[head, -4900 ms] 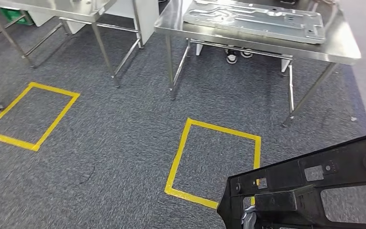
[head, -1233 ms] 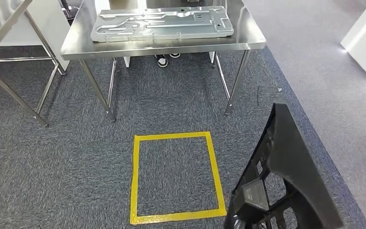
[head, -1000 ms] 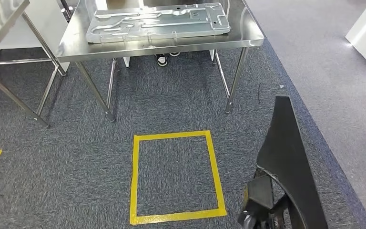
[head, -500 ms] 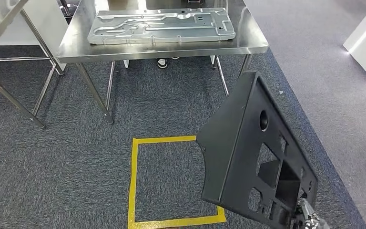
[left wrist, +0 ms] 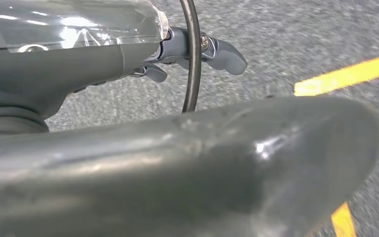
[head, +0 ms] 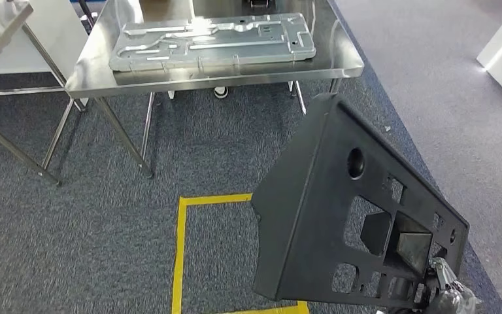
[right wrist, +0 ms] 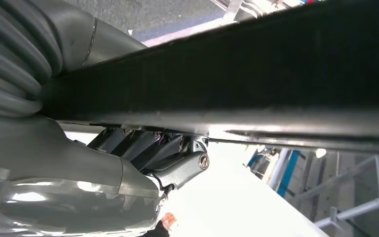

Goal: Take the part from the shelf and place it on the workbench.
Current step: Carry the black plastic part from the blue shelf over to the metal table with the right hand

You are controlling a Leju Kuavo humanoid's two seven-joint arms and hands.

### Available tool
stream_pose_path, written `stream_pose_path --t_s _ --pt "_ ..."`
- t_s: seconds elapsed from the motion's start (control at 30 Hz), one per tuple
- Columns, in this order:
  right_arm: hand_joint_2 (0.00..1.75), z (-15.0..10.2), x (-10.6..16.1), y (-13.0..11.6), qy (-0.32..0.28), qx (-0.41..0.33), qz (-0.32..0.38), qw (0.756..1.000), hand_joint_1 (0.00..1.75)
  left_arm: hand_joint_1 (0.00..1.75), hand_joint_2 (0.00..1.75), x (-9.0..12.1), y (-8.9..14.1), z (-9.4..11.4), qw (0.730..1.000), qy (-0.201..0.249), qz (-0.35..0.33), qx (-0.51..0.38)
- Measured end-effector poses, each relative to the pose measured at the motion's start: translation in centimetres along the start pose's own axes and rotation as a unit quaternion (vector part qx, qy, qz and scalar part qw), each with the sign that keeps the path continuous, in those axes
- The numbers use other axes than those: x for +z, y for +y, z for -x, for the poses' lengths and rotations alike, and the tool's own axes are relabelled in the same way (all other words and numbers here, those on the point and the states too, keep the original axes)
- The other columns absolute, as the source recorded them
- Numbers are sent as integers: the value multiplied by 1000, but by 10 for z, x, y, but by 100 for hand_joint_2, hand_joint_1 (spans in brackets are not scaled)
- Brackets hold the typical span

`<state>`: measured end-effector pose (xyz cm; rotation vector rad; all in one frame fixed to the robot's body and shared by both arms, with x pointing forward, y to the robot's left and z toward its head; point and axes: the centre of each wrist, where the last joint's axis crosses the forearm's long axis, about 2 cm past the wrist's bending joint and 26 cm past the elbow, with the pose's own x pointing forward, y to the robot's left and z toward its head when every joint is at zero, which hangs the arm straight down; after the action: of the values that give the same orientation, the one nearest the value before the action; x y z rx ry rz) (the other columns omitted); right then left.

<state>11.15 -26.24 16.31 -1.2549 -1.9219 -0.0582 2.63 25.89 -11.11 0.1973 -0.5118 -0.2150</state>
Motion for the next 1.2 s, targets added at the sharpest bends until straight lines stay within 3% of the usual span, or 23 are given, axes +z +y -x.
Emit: stream_pose_path --t_s 0.47,0.87,1.03,1.2 --pt "175 6 10 9 13 23 -35 999 175 0 0 2 3 6 1000 7 7 -8" --pt "175 16 12 37 45 43 -105 993 175 0 0 -1 3 0 999 -4 21 -26" --pt "175 21 12 35 66 38 -107 991 175 0 0 -2 6 -1 999 -6 18 -29" --pt "175 44 10 23 87 58 -119 987 175 0 0 -1 7 3 999 -4 19 -35"
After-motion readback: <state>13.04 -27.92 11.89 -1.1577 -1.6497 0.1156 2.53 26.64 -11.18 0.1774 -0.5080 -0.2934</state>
